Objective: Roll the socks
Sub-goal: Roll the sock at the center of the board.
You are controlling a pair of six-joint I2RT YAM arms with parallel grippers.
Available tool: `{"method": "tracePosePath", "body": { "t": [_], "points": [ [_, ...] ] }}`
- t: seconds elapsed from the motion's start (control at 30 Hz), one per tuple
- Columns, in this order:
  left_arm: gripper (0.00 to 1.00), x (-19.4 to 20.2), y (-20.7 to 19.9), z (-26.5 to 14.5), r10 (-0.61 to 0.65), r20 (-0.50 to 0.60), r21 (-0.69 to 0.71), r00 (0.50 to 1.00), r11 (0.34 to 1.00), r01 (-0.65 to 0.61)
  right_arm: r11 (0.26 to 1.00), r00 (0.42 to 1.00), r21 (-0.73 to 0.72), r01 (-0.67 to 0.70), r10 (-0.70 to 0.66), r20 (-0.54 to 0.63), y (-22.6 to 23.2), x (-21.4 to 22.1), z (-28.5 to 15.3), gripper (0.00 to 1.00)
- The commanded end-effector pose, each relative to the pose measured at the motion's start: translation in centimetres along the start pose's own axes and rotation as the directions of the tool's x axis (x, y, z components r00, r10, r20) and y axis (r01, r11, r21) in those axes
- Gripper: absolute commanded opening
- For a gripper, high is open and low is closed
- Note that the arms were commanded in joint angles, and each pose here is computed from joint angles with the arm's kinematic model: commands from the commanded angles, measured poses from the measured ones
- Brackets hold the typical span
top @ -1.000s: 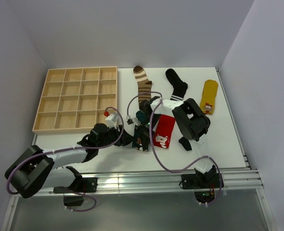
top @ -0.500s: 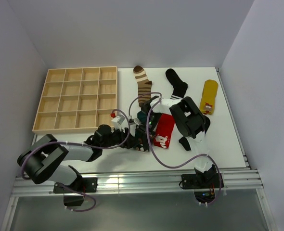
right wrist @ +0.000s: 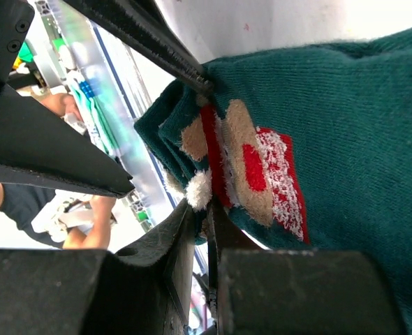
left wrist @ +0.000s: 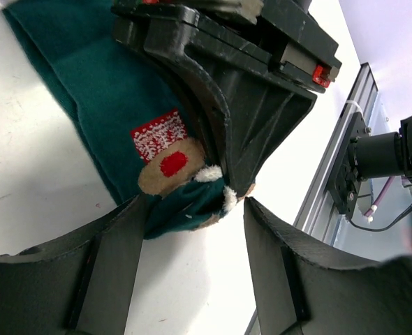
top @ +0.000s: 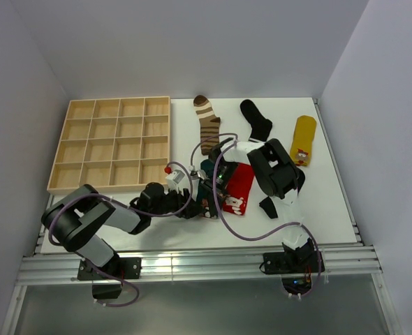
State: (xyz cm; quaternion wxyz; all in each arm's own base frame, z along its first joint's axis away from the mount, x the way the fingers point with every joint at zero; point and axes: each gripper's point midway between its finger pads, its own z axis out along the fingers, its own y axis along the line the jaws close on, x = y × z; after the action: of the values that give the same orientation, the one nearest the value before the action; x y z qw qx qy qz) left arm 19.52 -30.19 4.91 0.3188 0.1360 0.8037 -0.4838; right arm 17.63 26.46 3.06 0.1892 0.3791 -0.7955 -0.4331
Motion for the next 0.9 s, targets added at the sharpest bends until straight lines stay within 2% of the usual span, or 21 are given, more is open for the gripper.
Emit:
{"method": "tracePosePath", "body": {
  "t": [0.0,0.23,0.4,0.47,0.57,0.6,0.67,0.77,0.87],
  "points": [
    [0.62,-0.4,-1.3,0.1,0.011,0.018,0.064,1.0,0.998,-0.012,1.0,0.999,-0.012,-0.025,0.025,0.022,-0.2,-0.9,-0.3,0.06],
    [0.57,-0.1,-0.8,0.4,-0.031,0.011,0.04,0.999,0.999,0.03,0.999,0.999,-0.009,-0.041,0.041,0.024,-0.6,-1.1,-0.3,0.05],
    [0.4,0.5,-0.1,0.9,-0.103,-0.012,0.008,0.995,0.995,0.103,0.999,0.998,0.004,-0.047,0.047,0.035,-1.0,-1.3,-0.3,0.05],
    [0.37,0.7,0.0,1.0,-0.119,-0.017,0.006,0.993,0.993,0.119,0.999,0.998,0.016,-0.052,0.051,0.039,-1.1,-1.4,-0.3,0.05],
    [0.27,1.2,0.4,1.1,-0.156,-0.023,-0.016,0.988,0.988,0.155,0.998,0.998,0.023,-0.053,0.052,0.048,-1.1,-1.7,-0.4,0.05],
    [0.21,1.4,0.7,1.2,-0.174,-0.026,-0.029,0.984,0.984,0.173,0.998,0.997,0.028,-0.051,0.049,0.051,-1.1,-1.7,-0.4,0.05],
    [0.15,1.5,0.8,1.1,-0.192,-0.029,-0.036,0.981,0.981,0.191,0.998,0.997,0.044,-0.053,0.051,0.056,-1.3,-1.8,-0.5,0.06],
    [0.02,2.0,1.3,1.1,-0.233,-0.039,-0.076,0.972,0.97,0.229,0.996,0.996,0.084,-0.041,0.034,0.08,-1.5,-2.1,-0.9,0.09],
    [0.0,2.9,2.4,0.8,-0.292,-0.059,-0.158,0.954,0.947,0.28,0.99,0.992,0.137,-0.027,0.01,0.126,-1.7,-2.7,-1.6,0.13]
  ]
}}
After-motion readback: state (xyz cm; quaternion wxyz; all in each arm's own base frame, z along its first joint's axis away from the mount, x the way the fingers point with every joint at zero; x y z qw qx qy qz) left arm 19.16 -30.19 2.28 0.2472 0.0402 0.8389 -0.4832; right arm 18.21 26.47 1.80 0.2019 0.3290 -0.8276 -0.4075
